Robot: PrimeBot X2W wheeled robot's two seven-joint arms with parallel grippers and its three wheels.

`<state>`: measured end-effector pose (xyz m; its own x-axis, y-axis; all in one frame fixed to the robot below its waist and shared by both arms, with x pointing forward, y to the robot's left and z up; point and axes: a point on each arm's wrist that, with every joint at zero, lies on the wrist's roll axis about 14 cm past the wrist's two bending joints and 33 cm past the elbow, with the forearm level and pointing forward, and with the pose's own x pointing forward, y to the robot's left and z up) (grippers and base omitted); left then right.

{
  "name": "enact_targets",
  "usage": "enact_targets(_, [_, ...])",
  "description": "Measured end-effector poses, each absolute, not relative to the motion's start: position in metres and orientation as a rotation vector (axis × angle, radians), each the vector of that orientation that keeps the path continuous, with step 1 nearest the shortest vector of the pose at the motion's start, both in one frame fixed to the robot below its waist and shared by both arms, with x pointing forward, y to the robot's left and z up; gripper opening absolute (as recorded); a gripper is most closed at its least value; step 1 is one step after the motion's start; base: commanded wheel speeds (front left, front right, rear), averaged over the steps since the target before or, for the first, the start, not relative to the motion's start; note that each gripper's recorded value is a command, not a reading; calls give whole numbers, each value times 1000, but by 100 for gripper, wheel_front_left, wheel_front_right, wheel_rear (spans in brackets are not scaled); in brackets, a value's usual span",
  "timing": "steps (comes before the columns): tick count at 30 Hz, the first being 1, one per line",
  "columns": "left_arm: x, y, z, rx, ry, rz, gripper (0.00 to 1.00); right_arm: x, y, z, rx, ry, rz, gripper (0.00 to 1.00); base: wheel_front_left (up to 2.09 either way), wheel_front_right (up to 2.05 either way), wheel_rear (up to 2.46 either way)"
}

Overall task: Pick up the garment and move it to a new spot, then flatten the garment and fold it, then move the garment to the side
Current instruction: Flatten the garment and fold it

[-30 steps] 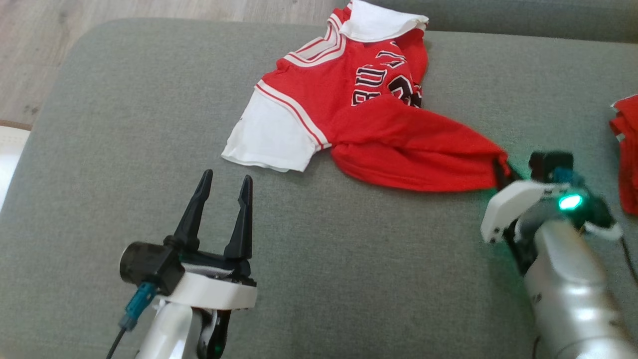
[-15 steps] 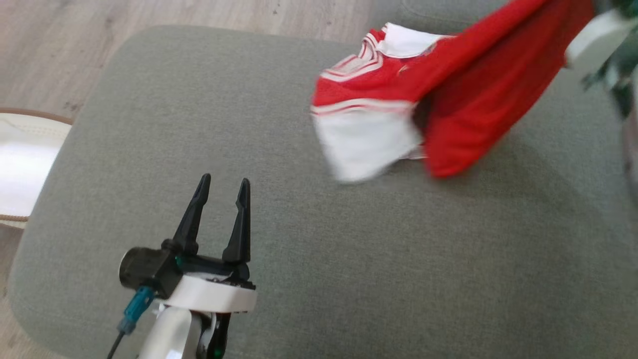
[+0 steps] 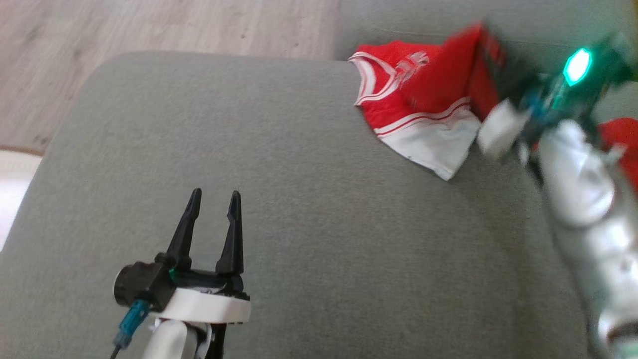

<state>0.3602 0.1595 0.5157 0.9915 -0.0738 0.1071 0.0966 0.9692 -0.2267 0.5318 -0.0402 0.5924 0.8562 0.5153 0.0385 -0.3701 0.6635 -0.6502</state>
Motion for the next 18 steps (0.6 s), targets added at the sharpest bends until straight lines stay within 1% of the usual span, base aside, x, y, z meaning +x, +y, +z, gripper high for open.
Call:
enact_targets(4, [362,149,518,-238,-102,-115,100,498,-73,531,-621,-46,469,0,0,0,0])
enact_targets(10, [367,134,521,-242,-107,-161,100,439,-143,448,-511,244,321,0,0,0,0])
enact_targets(11, [368,133,520,-242,-105,-166,100,430,-147,440,-490,268,305,55,0,0,0])
enact_targets(12, [368,131,519,-242,-101,-173,100,424,-149,435,-459,284,288,100,0,0,0])
enact_targets(16, [369,127,516,-244,-92,-184,100,414,-146,432,-391,288,255,100,0,0,0])
enact_targets(18, [370,126,516,-245,-90,-188,100,416,-146,440,-367,262,235,100,0,0,0])
